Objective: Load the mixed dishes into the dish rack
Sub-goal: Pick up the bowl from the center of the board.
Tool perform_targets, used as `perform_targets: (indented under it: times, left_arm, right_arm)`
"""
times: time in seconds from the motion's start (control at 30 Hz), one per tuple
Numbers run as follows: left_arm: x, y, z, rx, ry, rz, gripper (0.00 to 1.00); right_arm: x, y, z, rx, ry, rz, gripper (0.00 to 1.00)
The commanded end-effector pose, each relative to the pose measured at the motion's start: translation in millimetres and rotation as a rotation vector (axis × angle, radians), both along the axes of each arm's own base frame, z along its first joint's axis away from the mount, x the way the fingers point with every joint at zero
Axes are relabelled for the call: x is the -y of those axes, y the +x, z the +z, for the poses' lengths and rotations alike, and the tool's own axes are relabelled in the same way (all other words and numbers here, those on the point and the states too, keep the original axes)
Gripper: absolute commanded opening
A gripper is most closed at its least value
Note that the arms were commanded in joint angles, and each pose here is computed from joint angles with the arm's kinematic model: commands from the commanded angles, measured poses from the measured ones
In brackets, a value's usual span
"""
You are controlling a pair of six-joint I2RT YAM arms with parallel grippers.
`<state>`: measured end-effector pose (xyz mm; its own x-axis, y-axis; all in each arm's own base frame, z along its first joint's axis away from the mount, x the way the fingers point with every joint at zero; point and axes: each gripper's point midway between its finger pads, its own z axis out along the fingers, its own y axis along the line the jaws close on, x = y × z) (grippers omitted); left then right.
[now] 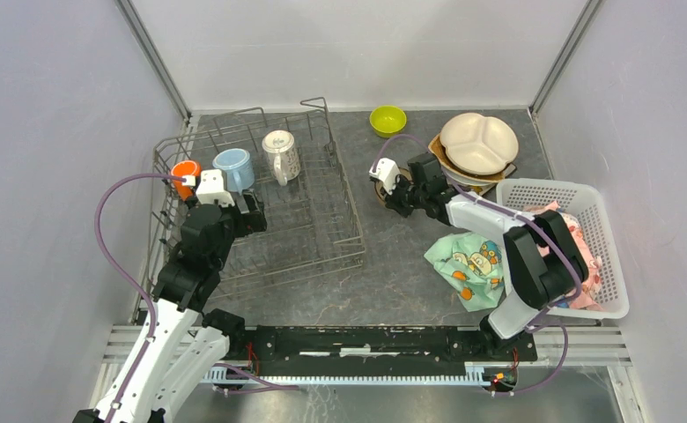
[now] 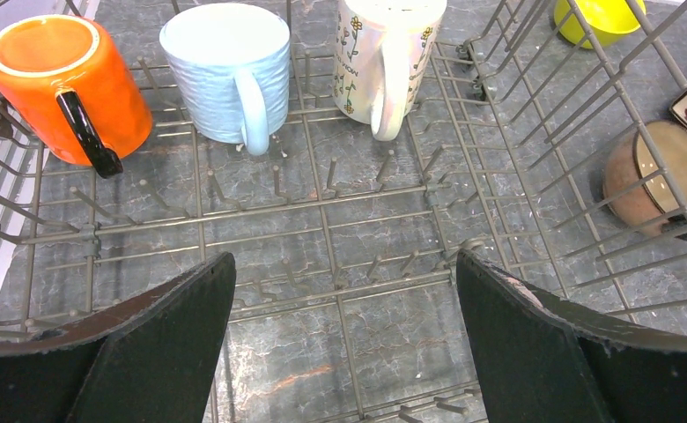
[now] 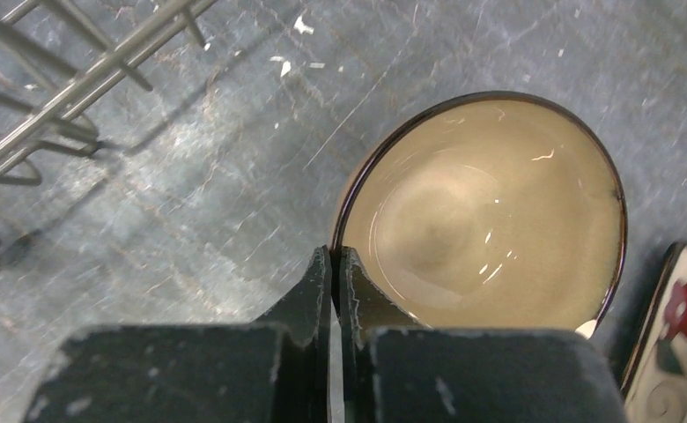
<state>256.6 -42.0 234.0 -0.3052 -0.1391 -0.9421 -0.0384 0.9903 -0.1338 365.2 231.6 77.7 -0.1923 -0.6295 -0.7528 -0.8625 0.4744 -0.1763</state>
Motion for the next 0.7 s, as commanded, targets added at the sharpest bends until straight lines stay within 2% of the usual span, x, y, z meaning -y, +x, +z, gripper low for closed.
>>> perform_targets:
  times: [0.0,0.1,0.2,0.4,0.67]
  left_arm:
    - [0,3,9,0.042,0.033,-0.019,1.00]
    - [0,3,9,0.042,0.031,-0.019,1.00]
    - [0,3,9,0.043,0.030,-0.018,1.00]
    - [1,1,10,0.047,0.024,-0.024,1.00]
    - [1,1,8,0.039,0.027,-0.024,1.00]
  right_arm:
    - [9,-23,4,-0.076,0.047,-0.096,0.01]
    - [16,-41,-10,-0.142,0.005,-0.116,0.01]
    - [19,-50,-15,-0.174,-0.019,-0.150,0.08]
    - [13,-50,0,-0.208,0.039,-0.208,0.34]
    - [19,-31,37,-0.151,0.091,-0.337,0.44]
